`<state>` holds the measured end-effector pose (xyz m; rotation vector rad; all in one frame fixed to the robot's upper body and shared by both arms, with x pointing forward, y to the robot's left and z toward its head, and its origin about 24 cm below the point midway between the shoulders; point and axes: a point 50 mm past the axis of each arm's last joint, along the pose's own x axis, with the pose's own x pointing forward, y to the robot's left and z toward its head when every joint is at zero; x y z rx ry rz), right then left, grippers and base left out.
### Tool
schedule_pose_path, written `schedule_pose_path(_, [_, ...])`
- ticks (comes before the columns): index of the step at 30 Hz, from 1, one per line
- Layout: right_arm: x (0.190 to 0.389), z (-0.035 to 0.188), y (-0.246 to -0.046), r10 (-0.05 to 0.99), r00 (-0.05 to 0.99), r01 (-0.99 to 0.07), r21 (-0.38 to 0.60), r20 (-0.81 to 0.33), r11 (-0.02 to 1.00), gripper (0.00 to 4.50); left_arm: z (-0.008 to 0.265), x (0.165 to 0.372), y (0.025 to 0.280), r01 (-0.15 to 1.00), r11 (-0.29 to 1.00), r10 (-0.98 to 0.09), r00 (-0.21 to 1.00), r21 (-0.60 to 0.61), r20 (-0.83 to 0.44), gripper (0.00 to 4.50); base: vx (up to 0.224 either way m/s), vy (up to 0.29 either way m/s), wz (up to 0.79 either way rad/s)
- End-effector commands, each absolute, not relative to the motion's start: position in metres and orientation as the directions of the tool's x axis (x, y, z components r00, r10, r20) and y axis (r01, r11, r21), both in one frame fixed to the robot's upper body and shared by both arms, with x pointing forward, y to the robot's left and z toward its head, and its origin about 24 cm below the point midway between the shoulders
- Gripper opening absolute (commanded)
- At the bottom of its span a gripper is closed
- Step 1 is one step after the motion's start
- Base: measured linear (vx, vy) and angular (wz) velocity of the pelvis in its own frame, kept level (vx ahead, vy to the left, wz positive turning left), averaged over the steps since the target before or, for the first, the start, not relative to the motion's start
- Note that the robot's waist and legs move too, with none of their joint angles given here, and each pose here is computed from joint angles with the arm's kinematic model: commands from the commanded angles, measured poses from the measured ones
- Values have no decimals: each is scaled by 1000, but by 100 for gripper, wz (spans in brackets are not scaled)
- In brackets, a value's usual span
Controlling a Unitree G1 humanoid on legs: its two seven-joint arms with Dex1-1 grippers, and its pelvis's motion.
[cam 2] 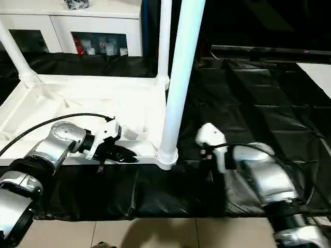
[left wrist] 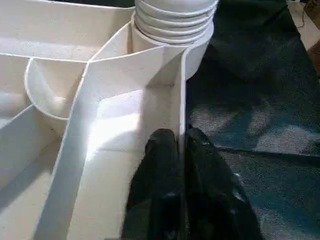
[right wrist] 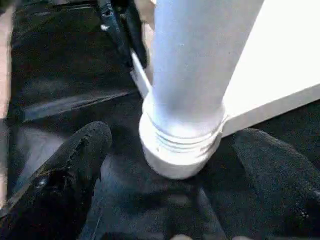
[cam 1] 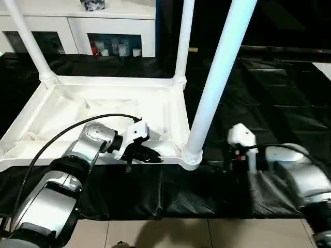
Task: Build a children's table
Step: Rotate leg to tighten
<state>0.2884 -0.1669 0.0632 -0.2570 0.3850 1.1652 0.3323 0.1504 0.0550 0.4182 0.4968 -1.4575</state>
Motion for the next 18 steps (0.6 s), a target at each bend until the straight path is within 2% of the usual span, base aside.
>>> schedule_pose_path(1, [295,60,-156,825,358,-924,-37,-437,381,450,52,332,155,996,85,-808,47,-38,-587,5,0,0,0])
schedule_pose_path(5, [302,56,-145,825,372,-918,-37,-425,394,450,52,332,154,996,84,-812,47,-37,-582,5,0,0,0])
schedule_pose_path(6, [305,56,-143,828,372,-918,-35,-420,394,421,52,332,154,996,82,-815,44,-40,-578,0,0,0,0])
schedule_pose_path(8, [307,56,-141,829,374,-917,-35,-416,396,414,52,331,154,996,82,-817,43,-41,-574,0,0,0,0])
schedule_pose_path(11, [310,56,-139,829,381,-914,-34,-408,404,376,52,331,154,996,83,-819,44,-42,-572,0,0,0,0])
schedule_pose_path(14, [310,56,-138,835,375,-917,-29,-403,397,365,50,330,155,995,84,-822,42,-48,-568,0,0,0,0])
schedule_pose_path(16, [310,56,-137,837,372,-918,-26,-401,396,336,50,329,156,995,84,-822,41,-50,-568,0,0,0,0])
schedule_pose_path(18, [311,54,-137,842,370,-918,-13,-394,397,330,50,329,156,995,84,-824,40,-52,-566,0,0,0,0])
